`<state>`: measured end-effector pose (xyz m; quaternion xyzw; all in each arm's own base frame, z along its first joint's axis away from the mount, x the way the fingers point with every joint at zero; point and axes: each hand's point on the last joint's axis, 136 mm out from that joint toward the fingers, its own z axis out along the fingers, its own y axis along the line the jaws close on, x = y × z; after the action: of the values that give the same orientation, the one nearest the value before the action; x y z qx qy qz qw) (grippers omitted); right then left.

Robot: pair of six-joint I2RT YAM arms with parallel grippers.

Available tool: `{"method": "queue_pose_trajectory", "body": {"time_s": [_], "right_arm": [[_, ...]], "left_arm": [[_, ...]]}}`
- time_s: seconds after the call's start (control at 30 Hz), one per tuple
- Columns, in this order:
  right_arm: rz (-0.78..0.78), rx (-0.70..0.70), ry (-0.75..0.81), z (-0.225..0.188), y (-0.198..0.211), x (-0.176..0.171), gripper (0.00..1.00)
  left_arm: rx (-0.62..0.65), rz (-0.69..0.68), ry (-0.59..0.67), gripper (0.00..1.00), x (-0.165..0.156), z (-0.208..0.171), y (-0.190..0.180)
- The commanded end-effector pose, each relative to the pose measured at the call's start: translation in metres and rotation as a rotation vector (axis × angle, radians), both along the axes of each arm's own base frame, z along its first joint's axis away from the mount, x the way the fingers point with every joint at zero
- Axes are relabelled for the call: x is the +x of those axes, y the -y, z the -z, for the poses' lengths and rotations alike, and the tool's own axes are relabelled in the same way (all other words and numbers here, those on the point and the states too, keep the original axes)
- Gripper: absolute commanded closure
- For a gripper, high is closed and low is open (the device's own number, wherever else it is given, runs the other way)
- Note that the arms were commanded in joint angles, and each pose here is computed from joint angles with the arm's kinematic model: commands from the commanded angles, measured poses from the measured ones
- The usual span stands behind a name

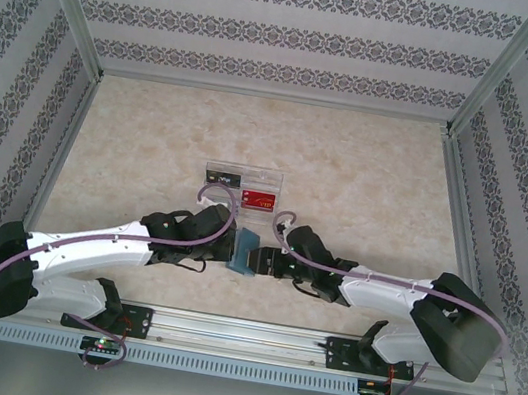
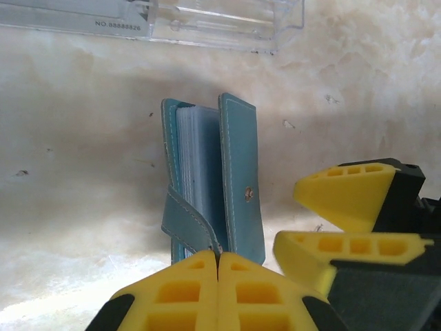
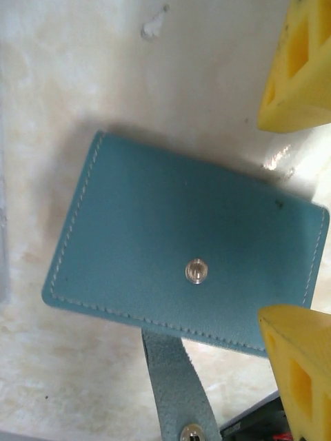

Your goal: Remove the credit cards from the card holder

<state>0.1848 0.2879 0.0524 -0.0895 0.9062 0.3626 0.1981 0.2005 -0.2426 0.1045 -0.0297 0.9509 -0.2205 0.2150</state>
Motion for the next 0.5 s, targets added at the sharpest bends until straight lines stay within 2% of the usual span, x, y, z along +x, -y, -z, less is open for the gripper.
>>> {"method": "queue_pose_trajectory", "body": {"time_s": [0.0, 0.23, 0.47], "right_arm": [[-0.007, -0.076, 0.079, -0.011, -0.006, 0.005, 0.32], [-0.01, -0.102, 0.111, -0.024, -0.01, 0.009, 0.28], [0.007, -0.221, 0.092, -0.012, -0.006, 0.018, 0.28]], "left_arm": [[-0.048, 0.027, 0.026, 1.0, 0.002, -0.008, 0.007], [-0.06, 0.045, 0.048, 1.0, 0.001, -0.017, 0.011], [-0.057, 0.042, 0.05, 1.0, 0.002, -0.018, 0.011]]}}
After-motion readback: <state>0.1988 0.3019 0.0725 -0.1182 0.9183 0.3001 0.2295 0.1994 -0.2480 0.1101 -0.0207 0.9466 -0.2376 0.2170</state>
